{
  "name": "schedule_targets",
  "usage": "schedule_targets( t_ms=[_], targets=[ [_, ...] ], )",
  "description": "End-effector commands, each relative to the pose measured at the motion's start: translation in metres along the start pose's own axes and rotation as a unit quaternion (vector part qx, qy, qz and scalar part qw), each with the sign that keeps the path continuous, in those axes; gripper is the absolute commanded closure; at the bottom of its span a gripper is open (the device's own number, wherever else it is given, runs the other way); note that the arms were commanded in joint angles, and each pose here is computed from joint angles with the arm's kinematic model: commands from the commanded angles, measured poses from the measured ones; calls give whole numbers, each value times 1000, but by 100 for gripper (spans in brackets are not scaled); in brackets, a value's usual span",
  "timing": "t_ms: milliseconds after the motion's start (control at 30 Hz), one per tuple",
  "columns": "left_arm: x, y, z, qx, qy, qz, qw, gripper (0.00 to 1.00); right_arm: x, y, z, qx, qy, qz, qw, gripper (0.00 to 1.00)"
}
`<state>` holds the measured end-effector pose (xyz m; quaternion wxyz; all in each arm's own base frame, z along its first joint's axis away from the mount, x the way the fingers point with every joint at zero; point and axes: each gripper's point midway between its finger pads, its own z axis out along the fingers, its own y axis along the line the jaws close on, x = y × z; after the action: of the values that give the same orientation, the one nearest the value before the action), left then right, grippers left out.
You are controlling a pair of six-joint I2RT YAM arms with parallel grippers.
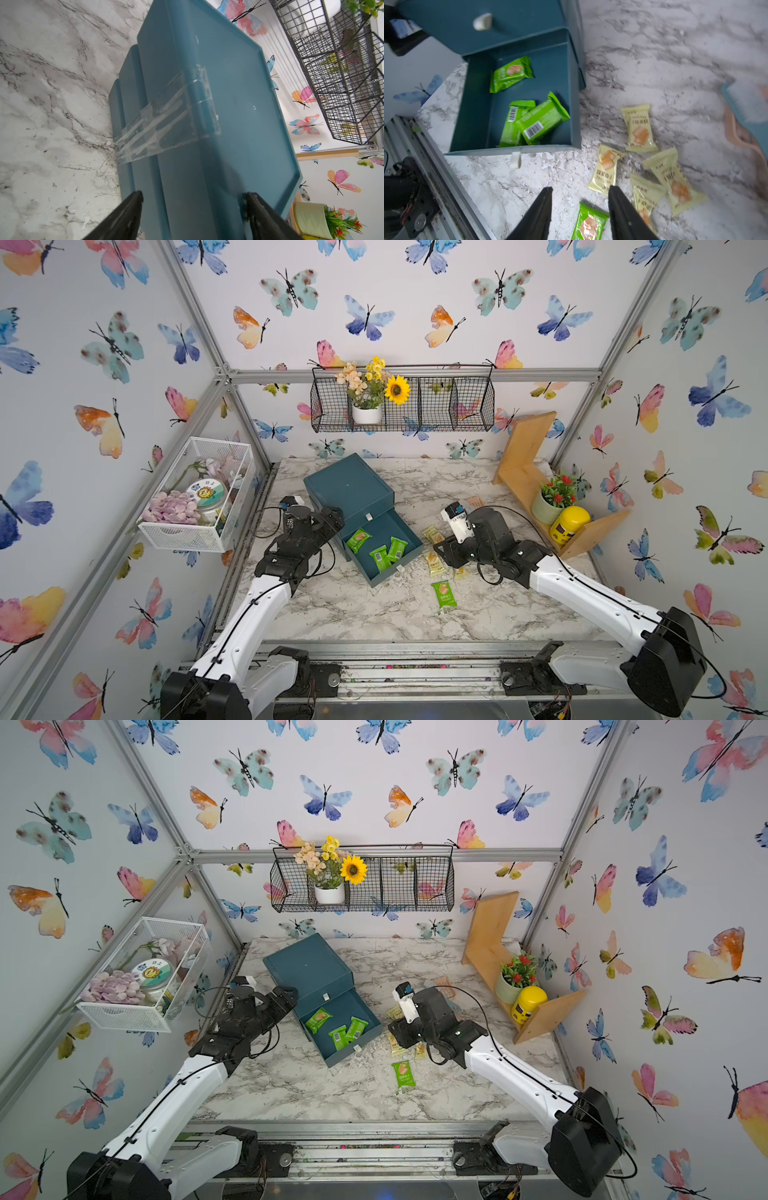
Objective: Take the cookies out of the drawer
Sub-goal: Place the cookie at the center of the board, then pick up the cookie from the drawer.
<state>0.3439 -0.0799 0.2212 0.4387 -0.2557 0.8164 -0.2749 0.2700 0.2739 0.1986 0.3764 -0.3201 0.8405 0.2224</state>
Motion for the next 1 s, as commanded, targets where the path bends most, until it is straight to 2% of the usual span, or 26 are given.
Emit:
schedule_targets(
  t_ms=[0,167,267,333,433,500,533,600,700,800,900,967],
  targets=[
    [-7,-7,-16,4,-12,4,1000,17,-20,8,2,8,-12,-168,986,50],
    [-6,-10,-30,16,-13,0,1000,16,-46,35,15,-58,-17,-301,952,47],
    [0,-14,-35,35,-3,-7,999,16,-52,54,24,-94,-7,-364,926,46],
    [4,-16,-36,49,4,-6,999,16,-52,63,28,-115,2,-415,902,44],
    [11,-19,-37,65,14,-6,998,16,-47,62,34,-117,12,-487,865,38],
    [14,-19,-38,67,24,-10,997,16,-48,58,41,-110,19,-521,846,37],
    [16,-20,-39,67,30,-14,997,16,-52,57,44,-109,23,-527,843,36],
    [17,-25,-44,76,40,-10,996,18,-60,57,50,-111,32,-519,847,37],
    [19,-34,-54,88,54,41,994,20,-69,59,54,-108,23,-493,863,40],
    [23,-40,-66,96,72,107,987,23,-83,63,47,-91,-27,-434,896,41],
    [30,-46,-79,104,93,150,979,24,-90,57,34,-58,-75,-327,940,41],
    [40,-49,-84,105,106,170,974,24,-88,53,23,-50,-92,-252,962,41]
  ],
)
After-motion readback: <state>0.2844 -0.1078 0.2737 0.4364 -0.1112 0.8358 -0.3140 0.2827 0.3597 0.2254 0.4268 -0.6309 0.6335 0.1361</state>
